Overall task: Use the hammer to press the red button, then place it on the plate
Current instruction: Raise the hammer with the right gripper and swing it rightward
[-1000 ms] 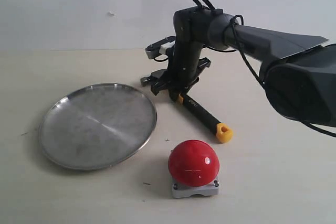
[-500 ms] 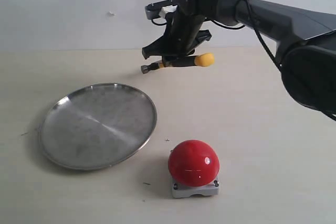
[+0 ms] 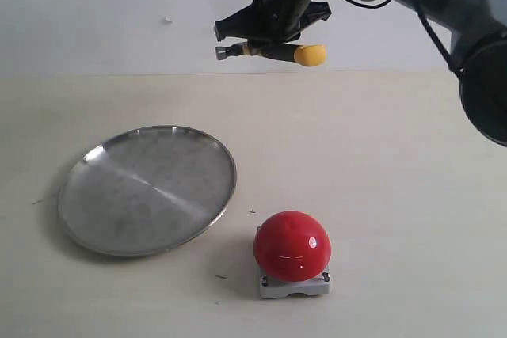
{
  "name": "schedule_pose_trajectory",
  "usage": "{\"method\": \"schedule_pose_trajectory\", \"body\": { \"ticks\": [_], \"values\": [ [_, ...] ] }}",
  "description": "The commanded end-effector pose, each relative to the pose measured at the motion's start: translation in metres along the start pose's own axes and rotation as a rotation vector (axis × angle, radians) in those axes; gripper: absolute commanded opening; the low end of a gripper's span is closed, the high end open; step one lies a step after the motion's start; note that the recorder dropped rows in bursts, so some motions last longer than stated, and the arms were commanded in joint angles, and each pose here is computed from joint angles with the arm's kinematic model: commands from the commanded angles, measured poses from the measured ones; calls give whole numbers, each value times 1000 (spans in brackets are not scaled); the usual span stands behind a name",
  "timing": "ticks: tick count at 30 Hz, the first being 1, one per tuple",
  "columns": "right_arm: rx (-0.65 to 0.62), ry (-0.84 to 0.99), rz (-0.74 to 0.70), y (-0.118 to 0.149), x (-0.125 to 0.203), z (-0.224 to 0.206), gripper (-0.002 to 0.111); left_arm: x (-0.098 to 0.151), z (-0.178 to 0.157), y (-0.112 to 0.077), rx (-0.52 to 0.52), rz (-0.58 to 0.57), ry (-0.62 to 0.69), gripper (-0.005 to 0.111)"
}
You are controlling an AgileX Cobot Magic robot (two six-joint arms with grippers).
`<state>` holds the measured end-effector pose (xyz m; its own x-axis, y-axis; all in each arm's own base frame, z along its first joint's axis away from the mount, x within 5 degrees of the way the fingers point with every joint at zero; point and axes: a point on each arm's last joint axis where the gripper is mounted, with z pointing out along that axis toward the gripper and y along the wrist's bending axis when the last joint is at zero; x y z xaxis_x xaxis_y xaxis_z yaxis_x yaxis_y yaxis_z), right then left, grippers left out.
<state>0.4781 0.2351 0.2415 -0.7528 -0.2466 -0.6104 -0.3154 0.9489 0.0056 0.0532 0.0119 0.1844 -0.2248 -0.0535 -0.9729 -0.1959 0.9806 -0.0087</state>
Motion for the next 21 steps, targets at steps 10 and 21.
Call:
{"method": "schedule_pose_trajectory", "body": {
  "ticks": [10,21],
  "values": [
    [-51,-385,-9,-10,35,-66,0,-1,0,0,8,1,-11,0],
    [-237,-1037,-21,-17,119,-137,0,-1,0,0,8,1,-11,0]
  ]
}}
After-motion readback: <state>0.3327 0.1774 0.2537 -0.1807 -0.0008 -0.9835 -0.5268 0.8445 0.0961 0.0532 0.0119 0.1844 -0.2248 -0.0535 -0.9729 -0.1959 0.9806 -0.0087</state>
